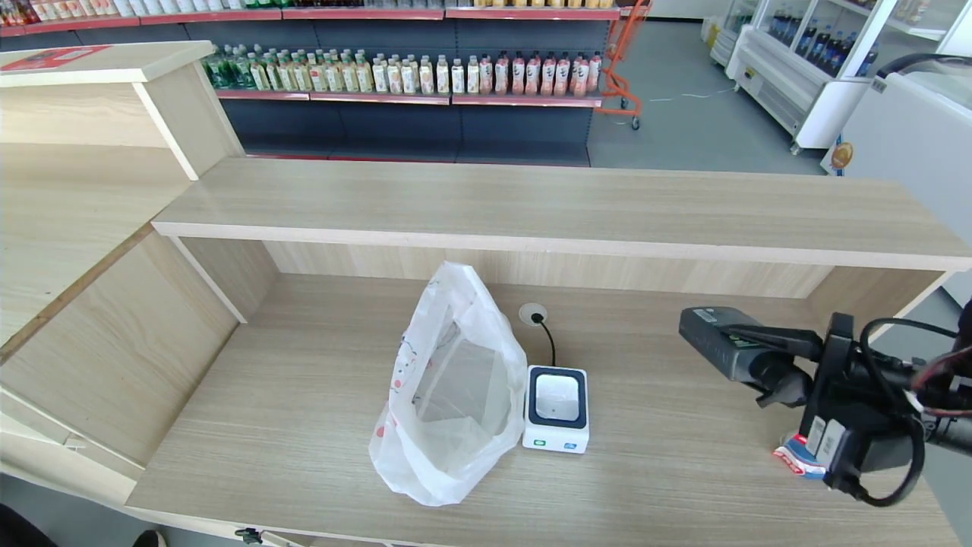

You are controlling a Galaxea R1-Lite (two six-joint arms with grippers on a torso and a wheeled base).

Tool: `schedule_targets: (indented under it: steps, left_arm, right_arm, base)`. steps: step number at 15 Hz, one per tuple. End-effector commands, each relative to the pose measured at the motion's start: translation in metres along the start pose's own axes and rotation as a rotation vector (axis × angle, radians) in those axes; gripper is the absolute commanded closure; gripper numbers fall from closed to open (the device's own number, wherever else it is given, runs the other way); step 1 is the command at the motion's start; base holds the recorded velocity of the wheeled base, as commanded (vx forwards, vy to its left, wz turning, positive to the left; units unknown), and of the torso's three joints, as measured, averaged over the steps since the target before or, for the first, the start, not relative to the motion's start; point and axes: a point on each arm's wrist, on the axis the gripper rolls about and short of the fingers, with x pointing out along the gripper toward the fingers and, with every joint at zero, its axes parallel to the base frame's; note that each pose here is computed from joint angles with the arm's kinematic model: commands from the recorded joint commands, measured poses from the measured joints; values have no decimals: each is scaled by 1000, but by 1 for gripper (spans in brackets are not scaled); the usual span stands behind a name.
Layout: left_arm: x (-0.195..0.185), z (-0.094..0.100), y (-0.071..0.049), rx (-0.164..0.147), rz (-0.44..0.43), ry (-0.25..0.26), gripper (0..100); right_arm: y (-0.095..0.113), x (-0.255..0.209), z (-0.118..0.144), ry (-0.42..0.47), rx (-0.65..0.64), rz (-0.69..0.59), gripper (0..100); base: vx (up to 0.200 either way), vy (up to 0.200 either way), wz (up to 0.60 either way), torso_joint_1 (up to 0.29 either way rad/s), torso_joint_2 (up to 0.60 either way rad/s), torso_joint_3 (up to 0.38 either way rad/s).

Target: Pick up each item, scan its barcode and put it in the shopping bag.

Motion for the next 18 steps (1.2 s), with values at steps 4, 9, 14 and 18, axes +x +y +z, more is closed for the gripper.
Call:
schedule_targets:
  steps: [4, 9, 14, 18]
  left_arm:
    - [0, 0, 0, -1, -1, -1, 0]
    - [0, 0, 0, -1, -1, -1, 0]
    - [0, 0, 0, -1, -1, -1, 0]
    - [0, 0, 0, -1, 1, -1, 0]
  right_arm:
    - [-1, -11, 19, -304, -505, -98, 100]
    - [-14, -6, 48, -562, -754, -319, 100]
    - [-16, -8, 61, -596, -826, -366, 100]
    - [-8, -3, 59, -609, -810, -354, 100]
  base:
    - [0, 0, 0, 0, 0, 0]
    - [0, 0, 0, 0, 0, 0]
    - [0, 0, 0, 0, 0, 0]
    - [0, 0, 0, 0, 0, 0]
